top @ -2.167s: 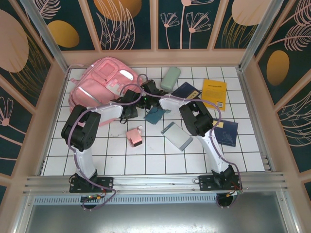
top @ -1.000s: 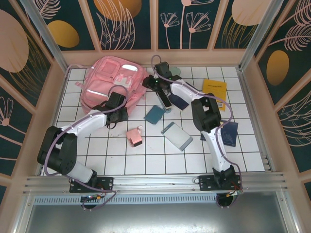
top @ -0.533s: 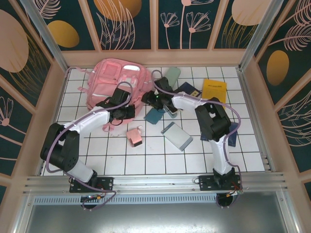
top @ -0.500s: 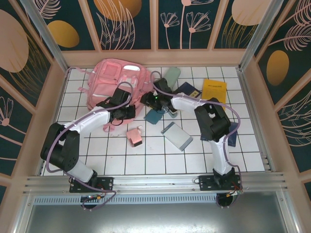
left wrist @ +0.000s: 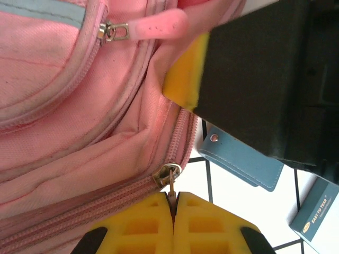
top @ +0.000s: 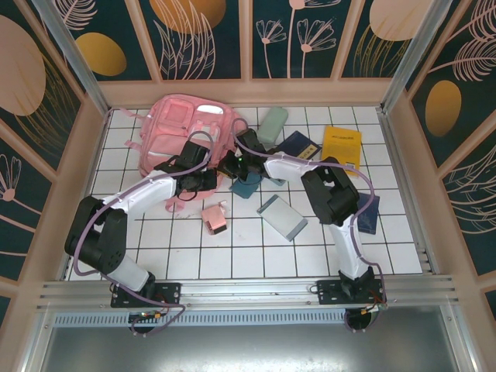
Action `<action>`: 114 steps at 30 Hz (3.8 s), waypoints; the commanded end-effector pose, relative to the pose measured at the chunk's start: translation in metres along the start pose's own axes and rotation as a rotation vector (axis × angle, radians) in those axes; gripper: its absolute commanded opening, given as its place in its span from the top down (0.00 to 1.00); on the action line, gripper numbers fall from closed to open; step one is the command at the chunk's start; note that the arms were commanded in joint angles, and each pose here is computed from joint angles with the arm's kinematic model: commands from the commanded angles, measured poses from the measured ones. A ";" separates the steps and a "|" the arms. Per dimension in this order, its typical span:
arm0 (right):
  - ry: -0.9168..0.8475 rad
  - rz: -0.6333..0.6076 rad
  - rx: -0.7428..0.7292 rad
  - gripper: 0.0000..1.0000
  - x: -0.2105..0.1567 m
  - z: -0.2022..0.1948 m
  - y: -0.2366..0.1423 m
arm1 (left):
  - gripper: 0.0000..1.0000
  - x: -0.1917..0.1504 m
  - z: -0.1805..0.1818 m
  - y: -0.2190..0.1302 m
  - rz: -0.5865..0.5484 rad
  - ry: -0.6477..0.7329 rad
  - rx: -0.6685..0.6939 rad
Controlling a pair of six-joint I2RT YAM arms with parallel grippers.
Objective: Pack books, pencil case, and school supplies into a backpack
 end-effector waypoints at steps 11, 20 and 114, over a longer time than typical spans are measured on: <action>-0.071 -0.250 -0.069 1.00 0.079 -0.006 -0.054 | 1.00 -0.032 0.075 -0.029 0.072 -0.130 0.289; -0.120 -0.304 -0.100 1.00 0.127 -0.008 -0.068 | 1.00 -0.033 0.116 -0.041 0.103 -0.201 0.395; 0.131 -0.086 -0.042 0.72 -0.002 -0.029 -0.044 | 1.00 0.025 0.028 -0.038 0.033 -0.073 -0.076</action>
Point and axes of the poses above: each hand's point on the last joint's axis, 136 mm out from that joint toward the fingers, its own y axis out along the fingers, its own z axis along the line the jaws close on, x = y × z, the point moved 6 cm from there along -y, back along the fingers, and after that the axes turned 10 degrees about y, right-handed, at the moved point
